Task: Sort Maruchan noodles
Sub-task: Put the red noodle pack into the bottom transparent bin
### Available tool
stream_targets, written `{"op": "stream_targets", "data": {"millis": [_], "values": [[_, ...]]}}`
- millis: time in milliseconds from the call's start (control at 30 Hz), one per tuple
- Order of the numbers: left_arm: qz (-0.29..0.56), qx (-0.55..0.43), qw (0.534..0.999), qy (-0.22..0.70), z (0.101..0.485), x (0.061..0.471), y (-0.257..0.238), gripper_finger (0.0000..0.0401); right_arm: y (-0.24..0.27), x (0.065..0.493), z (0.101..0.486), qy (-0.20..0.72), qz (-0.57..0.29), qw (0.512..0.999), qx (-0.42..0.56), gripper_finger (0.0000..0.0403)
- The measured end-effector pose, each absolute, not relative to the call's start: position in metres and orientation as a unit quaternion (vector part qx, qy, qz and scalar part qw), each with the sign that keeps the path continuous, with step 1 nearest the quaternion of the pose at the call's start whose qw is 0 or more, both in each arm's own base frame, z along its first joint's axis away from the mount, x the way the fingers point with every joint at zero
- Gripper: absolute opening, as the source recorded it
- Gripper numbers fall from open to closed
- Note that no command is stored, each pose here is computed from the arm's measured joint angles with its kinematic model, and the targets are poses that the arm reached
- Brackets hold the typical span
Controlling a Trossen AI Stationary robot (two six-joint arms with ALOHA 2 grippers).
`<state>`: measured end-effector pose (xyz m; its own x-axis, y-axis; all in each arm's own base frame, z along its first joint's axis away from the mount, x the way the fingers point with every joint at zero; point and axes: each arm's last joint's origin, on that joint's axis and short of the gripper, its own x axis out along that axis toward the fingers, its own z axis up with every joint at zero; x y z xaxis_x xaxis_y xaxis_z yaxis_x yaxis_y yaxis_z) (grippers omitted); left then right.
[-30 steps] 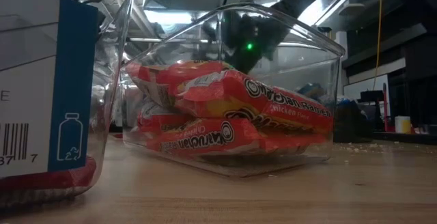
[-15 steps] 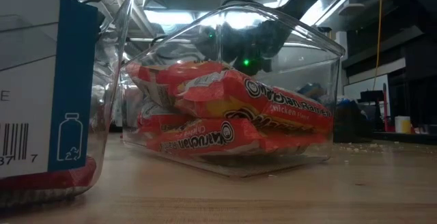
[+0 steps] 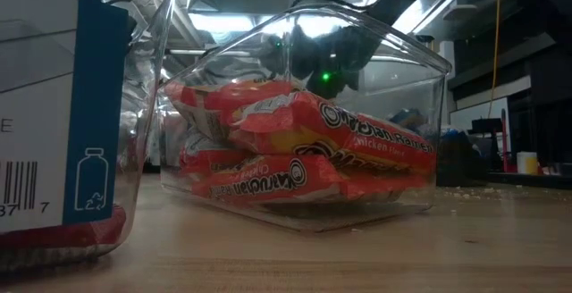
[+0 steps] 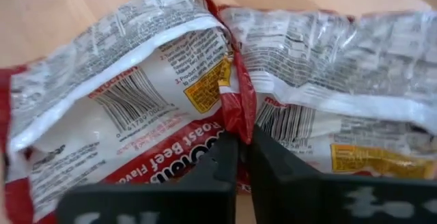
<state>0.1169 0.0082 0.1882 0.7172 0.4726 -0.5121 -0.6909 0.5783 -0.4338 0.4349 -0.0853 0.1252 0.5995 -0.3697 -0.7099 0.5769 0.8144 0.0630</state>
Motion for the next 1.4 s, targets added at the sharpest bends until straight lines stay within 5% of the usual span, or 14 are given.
{"op": "stream_targets", "data": {"millis": [867,1133,1400], "values": [[0.333,-0.308,0.874,0.176,0.188,0.117,0.008,0.0172,-0.076,0.406,0.259,0.235,-0.192,0.945,0.119,0.0000],[0.331,-0.297,0.877,0.180,0.188,0.117,0.008,0.0172,-0.074,0.367,0.258,0.384,-0.299,0.871,0.066,0.0000],[0.330,-0.298,0.877,0.180,0.188,0.117,0.008,0.0172,-0.056,0.363,0.257,0.430,-0.207,0.876,0.068,0.0000]]}}
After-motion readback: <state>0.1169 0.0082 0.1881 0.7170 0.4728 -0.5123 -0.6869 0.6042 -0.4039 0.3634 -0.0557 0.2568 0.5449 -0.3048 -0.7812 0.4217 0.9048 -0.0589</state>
